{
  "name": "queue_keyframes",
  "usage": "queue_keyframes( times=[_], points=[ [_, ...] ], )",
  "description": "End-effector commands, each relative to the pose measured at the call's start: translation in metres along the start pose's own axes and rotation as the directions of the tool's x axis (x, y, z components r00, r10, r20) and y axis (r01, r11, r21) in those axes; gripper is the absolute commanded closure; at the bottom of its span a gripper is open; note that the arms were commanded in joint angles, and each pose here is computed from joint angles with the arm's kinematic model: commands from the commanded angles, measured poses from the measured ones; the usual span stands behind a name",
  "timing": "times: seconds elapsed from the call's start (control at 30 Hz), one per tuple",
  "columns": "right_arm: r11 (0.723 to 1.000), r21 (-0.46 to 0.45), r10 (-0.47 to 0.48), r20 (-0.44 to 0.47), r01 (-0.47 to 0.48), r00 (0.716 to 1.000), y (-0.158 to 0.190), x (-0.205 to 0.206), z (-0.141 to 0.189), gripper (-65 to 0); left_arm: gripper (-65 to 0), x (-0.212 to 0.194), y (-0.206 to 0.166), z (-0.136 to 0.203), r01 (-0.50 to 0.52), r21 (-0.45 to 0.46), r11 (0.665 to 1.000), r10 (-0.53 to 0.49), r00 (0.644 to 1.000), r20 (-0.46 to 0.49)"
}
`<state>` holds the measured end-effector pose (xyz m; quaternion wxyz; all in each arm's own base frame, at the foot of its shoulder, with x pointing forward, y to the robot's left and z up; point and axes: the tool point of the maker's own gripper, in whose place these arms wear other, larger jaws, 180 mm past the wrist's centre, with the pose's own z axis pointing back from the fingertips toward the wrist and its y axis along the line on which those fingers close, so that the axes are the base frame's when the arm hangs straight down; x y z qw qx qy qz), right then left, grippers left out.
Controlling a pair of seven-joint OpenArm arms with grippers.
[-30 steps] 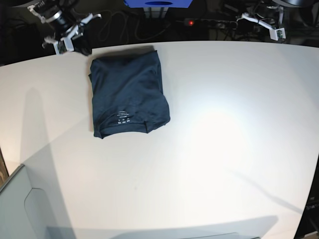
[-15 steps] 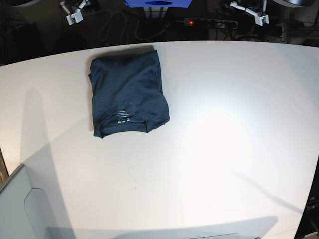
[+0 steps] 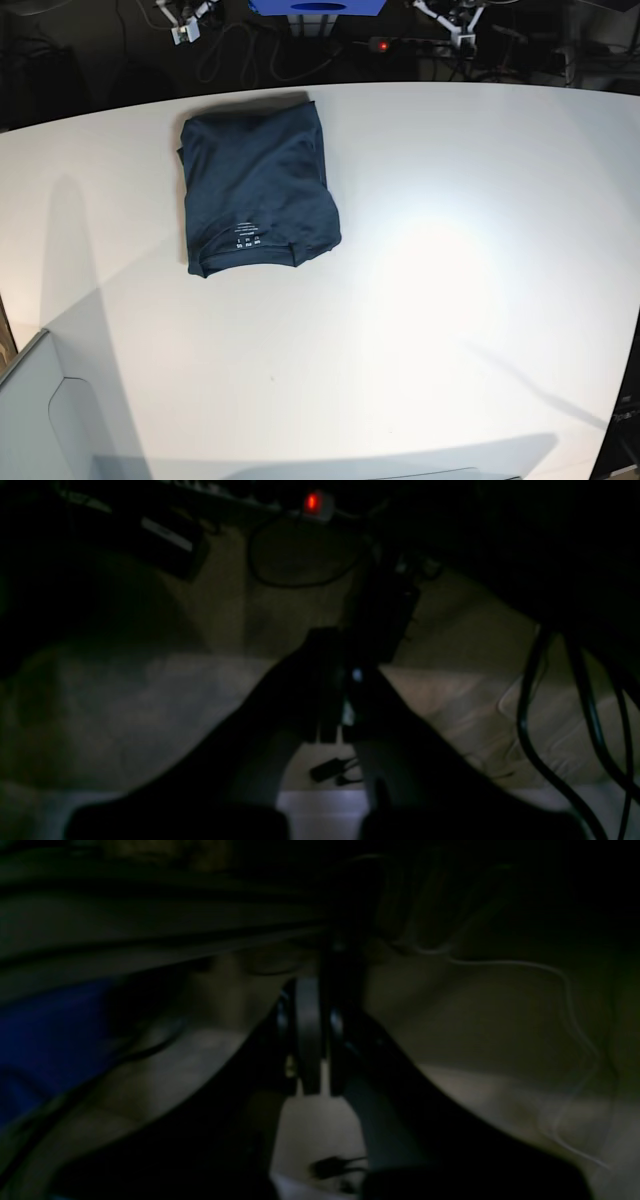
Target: Fold the T-shirt properly
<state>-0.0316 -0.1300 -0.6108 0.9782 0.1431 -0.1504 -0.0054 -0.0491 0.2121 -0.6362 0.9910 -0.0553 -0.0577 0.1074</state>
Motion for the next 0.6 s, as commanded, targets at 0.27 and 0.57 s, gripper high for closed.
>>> queue_keyframes(
  times=[0.27, 0.57],
  points=[
    [0.926, -0.352, 0.108, -0.094, -0.134, 0.990, -0.036, -0.022, -0.016, 0.0, 0.0, -0.005, -0.027, -0.006, 0.022, -0.048, 0.999, -0.023, 1.000, -0.011],
    [0.894, -0.406, 0.159, -0.111, -0.191, 0.981, -0.017, -0.019, -0.023, 0.0, 0.0, -0.008, -0.039, -0.009, 0.014, -0.066, 0.998, -0.015, 1.000, -0.012]
  ],
)
